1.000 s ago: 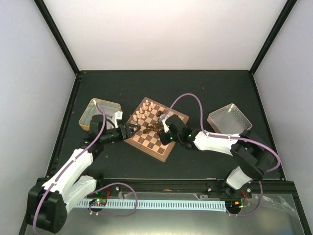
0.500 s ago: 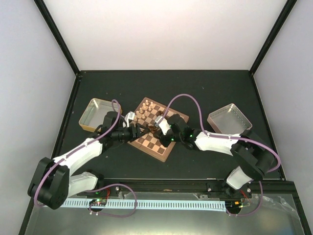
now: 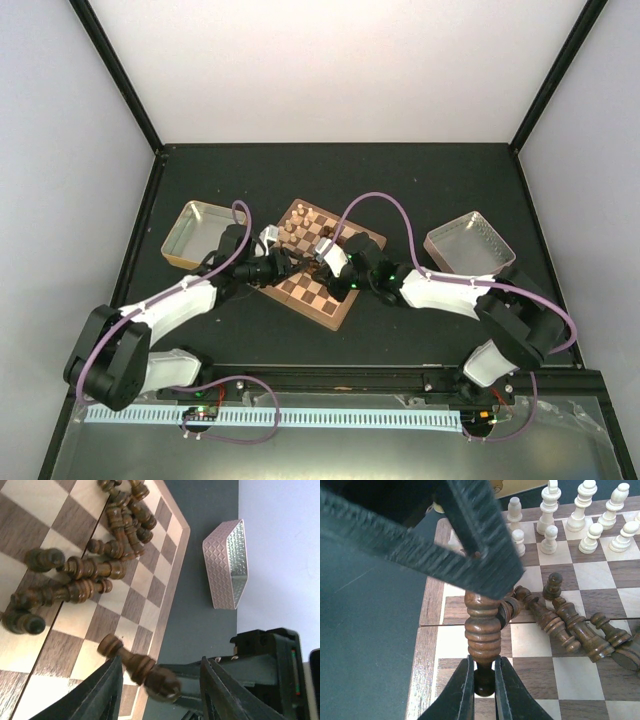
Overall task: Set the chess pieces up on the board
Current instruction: Pick up the chess piece from the chessboard.
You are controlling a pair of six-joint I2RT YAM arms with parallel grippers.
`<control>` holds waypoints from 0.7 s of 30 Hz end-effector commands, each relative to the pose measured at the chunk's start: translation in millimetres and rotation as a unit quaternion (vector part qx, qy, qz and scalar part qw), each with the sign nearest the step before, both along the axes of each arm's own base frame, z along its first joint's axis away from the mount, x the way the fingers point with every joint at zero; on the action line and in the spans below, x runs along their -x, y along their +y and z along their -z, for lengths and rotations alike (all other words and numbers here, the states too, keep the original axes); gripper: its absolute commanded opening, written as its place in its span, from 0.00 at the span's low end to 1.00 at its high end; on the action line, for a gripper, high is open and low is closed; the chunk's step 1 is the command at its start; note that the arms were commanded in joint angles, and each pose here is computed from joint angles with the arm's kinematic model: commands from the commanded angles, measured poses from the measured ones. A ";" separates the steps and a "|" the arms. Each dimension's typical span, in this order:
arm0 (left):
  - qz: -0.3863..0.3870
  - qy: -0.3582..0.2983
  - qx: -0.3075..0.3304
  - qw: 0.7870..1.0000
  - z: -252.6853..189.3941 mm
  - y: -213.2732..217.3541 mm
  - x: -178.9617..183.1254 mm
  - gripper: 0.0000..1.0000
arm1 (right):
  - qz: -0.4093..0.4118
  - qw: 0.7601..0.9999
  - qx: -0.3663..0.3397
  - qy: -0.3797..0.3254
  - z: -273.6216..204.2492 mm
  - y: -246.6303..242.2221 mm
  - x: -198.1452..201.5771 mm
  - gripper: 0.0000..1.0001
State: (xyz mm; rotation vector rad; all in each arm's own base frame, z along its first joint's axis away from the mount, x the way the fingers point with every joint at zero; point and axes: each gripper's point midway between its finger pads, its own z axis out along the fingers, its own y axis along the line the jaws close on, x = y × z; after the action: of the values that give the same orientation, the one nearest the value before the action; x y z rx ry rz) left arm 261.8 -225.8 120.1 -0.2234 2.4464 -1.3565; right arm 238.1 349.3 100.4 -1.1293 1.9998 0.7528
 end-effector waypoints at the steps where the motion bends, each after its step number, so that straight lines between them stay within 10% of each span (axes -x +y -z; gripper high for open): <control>1: 0.006 -0.030 -0.011 0.999 -20.9 -5.5 -14.2 0.44 | -0.013 1.000 -0.005 -0.017 -7.3 -1.8 1.8 0.01; 14: 0.023 0.043 -0.027 0.998 -3.6 -9.3 -8.9 0.44 | -0.003 1.000 0.001 -0.031 -7.9 -3.8 -3.8 0.01; 21: 0.025 0.040 -0.034 0.998 -1.2 -8.1 -8.7 0.19 | 0.006 1.000 -0.001 -0.030 -7.4 -3.8 -6.5 0.01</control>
State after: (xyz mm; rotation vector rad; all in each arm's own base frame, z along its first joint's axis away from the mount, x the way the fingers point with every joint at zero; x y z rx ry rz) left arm 266.7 -229.1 110.1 -0.2536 2.5888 -1.2997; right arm 237.4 345.9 99.2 -1.1581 1.9885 0.7219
